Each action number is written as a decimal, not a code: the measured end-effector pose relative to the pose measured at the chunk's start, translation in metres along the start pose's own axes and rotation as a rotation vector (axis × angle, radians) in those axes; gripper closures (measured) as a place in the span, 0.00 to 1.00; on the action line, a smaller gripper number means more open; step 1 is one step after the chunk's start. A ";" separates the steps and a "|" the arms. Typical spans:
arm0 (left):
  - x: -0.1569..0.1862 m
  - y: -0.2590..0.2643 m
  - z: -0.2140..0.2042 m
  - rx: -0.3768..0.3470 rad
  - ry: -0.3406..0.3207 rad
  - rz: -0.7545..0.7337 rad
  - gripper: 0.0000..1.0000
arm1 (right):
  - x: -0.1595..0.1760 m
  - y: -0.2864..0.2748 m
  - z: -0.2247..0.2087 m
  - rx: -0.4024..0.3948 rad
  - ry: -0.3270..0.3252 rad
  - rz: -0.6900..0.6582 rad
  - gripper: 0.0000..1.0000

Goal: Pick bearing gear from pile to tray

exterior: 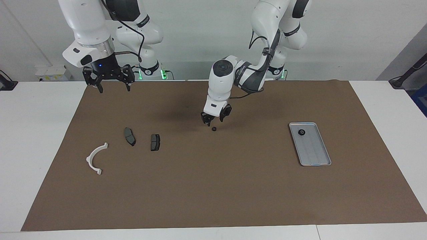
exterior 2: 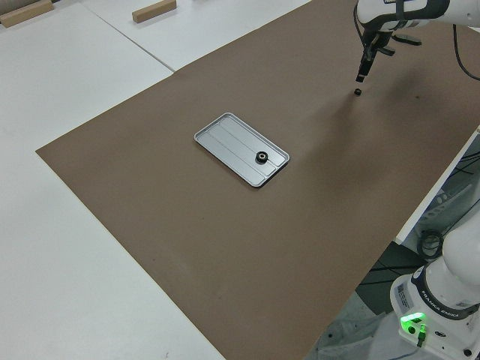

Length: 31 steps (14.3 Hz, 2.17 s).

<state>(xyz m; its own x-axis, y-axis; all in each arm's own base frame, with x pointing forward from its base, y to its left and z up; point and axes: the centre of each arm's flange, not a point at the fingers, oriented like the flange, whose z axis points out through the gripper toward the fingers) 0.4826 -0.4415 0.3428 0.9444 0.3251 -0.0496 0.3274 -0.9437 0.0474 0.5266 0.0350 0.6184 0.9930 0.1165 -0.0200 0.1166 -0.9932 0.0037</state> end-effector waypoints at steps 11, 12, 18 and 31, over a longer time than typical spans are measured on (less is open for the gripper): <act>-0.011 -0.007 0.033 0.005 -0.002 -0.006 0.33 | -0.006 0.009 -0.013 0.033 -0.022 0.009 0.00; -0.017 -0.005 0.034 0.008 -0.003 -0.005 0.31 | -0.006 0.010 -0.013 0.032 -0.023 0.010 0.00; -0.027 -0.002 0.038 0.010 -0.003 -0.009 0.40 | -0.008 0.037 -0.012 0.033 -0.024 0.061 0.00; -0.019 -0.008 0.044 -0.004 0.009 -0.026 0.40 | -0.011 0.051 -0.005 0.022 -0.041 0.084 0.00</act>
<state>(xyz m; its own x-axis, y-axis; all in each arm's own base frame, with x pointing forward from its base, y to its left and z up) 0.4603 -0.4425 0.2994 0.9357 0.3503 -0.0418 0.3521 -0.9346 0.0498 0.5219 -0.0165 0.6242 0.9976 0.0328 -0.0610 0.0320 -0.9994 -0.0146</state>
